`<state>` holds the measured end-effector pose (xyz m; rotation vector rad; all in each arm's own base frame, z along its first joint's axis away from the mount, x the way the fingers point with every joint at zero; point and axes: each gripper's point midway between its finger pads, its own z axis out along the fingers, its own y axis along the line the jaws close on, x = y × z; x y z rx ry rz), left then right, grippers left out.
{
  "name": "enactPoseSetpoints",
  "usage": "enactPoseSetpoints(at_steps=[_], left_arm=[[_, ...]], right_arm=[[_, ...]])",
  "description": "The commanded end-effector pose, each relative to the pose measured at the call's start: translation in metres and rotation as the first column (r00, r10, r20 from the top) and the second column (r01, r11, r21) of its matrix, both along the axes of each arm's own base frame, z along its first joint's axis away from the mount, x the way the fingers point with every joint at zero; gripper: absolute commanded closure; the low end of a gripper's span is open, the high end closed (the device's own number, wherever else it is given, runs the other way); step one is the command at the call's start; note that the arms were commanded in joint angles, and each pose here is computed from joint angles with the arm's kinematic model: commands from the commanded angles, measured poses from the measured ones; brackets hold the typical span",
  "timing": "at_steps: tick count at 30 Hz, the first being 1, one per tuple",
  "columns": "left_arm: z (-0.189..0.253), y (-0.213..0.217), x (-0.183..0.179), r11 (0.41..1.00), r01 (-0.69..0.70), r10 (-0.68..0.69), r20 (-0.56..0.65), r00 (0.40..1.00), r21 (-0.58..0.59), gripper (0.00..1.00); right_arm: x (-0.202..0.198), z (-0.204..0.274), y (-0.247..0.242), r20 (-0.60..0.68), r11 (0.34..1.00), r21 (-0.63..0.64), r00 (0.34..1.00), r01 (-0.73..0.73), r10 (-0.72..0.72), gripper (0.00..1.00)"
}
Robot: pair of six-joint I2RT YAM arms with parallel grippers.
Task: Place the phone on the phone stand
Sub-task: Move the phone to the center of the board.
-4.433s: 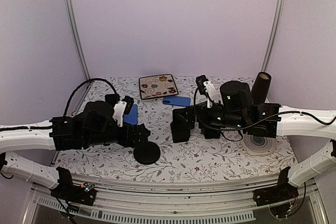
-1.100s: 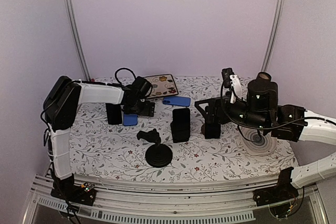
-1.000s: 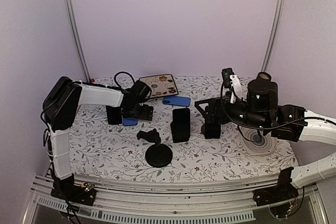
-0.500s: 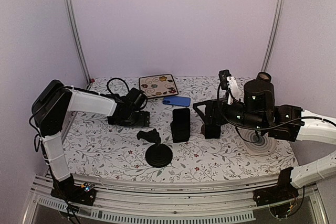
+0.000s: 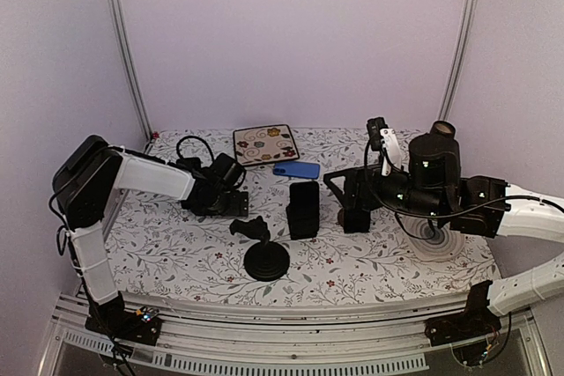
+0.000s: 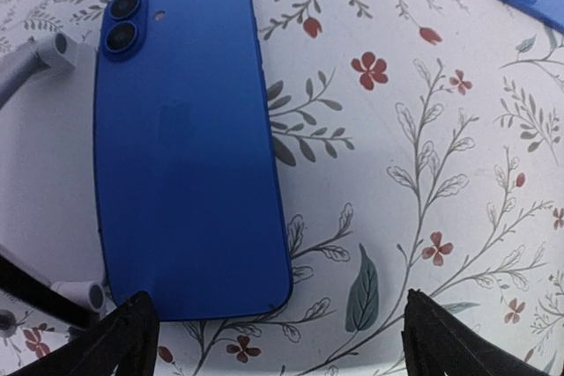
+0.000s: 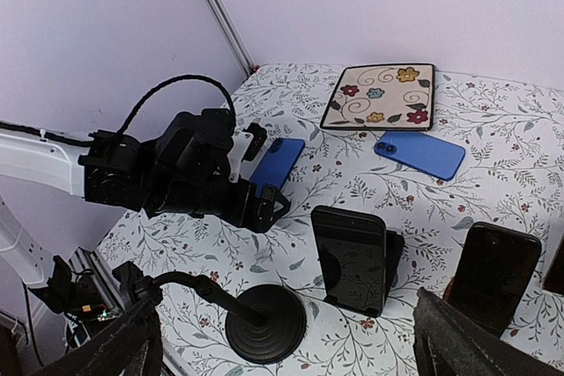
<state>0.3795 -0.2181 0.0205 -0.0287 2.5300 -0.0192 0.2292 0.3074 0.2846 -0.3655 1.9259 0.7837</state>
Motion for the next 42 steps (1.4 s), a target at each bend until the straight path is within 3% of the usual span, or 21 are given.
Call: enactPoseSetpoints(at_steps=[1, 14, 42], left_arm=[[0.007, -0.002, -0.005, 1.0, -0.001, 0.002, 0.02, 1.0, -0.027, 0.03], [0.002, 0.014, -0.015, 1.0, -0.028, 0.028, 0.016, 0.999, -0.003, 0.03], [-0.009, 0.024, 0.007, 0.998, -0.04, 0.039, 0.012, 0.999, 0.044, 0.03]], right_arm=[[-0.001, -0.003, 0.004, -0.003, 1.0, 0.002, 1.0, -0.012, 0.012, 0.01], [-0.001, -0.005, 0.005, -0.006, 1.0, -0.002, 1.0, -0.015, 0.015, 0.01], [-0.002, -0.008, 0.003, -0.013, 1.0, -0.011, 1.0, -0.013, 0.013, 0.01]])
